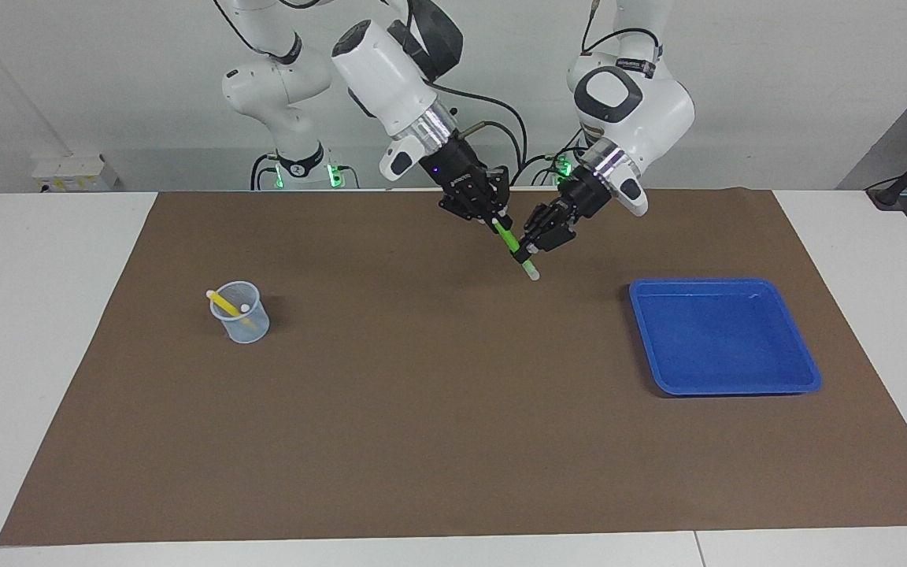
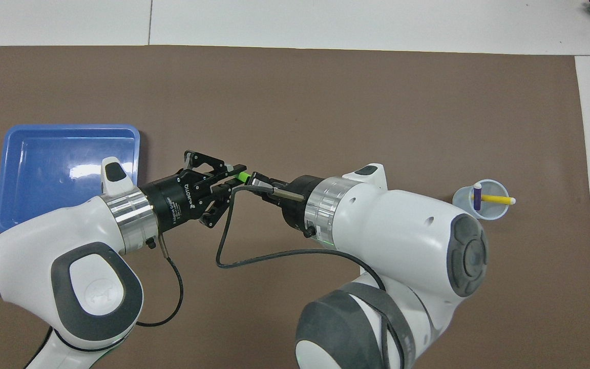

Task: Right arm passes pens to left for tray arrangement
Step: 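Close the left gripper on the green pen held by the right gripper, then open the right gripper and pull back while the left gripper takes the pen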

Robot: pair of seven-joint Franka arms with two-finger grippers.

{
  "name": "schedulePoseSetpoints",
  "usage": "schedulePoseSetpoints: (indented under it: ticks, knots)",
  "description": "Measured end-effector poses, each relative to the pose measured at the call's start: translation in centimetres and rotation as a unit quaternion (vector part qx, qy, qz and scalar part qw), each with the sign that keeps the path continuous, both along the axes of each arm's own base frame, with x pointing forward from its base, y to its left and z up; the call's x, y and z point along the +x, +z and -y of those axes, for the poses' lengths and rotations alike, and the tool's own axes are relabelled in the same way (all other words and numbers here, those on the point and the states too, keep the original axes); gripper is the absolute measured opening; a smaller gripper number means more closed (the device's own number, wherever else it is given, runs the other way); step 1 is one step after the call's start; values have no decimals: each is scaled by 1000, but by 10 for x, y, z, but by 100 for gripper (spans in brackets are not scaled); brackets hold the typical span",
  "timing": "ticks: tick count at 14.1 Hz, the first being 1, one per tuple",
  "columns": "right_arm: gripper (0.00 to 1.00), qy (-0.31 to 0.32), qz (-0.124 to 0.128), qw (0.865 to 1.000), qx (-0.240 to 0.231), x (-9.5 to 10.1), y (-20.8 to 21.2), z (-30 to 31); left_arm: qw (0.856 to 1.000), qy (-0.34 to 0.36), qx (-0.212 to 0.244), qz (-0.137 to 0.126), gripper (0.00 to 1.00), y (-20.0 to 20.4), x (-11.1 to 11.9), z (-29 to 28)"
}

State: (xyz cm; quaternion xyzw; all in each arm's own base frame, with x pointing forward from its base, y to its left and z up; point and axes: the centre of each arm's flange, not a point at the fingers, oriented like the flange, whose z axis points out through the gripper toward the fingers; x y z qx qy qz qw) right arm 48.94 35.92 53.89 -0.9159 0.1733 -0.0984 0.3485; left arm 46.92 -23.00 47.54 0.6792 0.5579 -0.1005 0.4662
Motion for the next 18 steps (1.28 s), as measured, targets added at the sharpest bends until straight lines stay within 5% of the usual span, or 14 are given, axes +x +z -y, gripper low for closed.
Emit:
schedulePoseSetpoints:
  ticks: [5,8,11,14,18]
  knots:
    - [70,-8,0,1000,0,6,0,8,1000,-7,-1,-2,17,0,-1,3]
    - [100,34,-13,999,-31,17,-4,35,997,-69,34,17,17,-2,0,0]
    - [100,117,-12,990,-72,35,-8,93,974,-198,110,18,17,3,9,-37]
    - [100,198,-1,973,-119,49,-17,154,944,-288,151,49,17,9,12,-68]
    - [100,304,16,921,-242,50,-29,188,891,-389,216,85,17,0,5,-75]
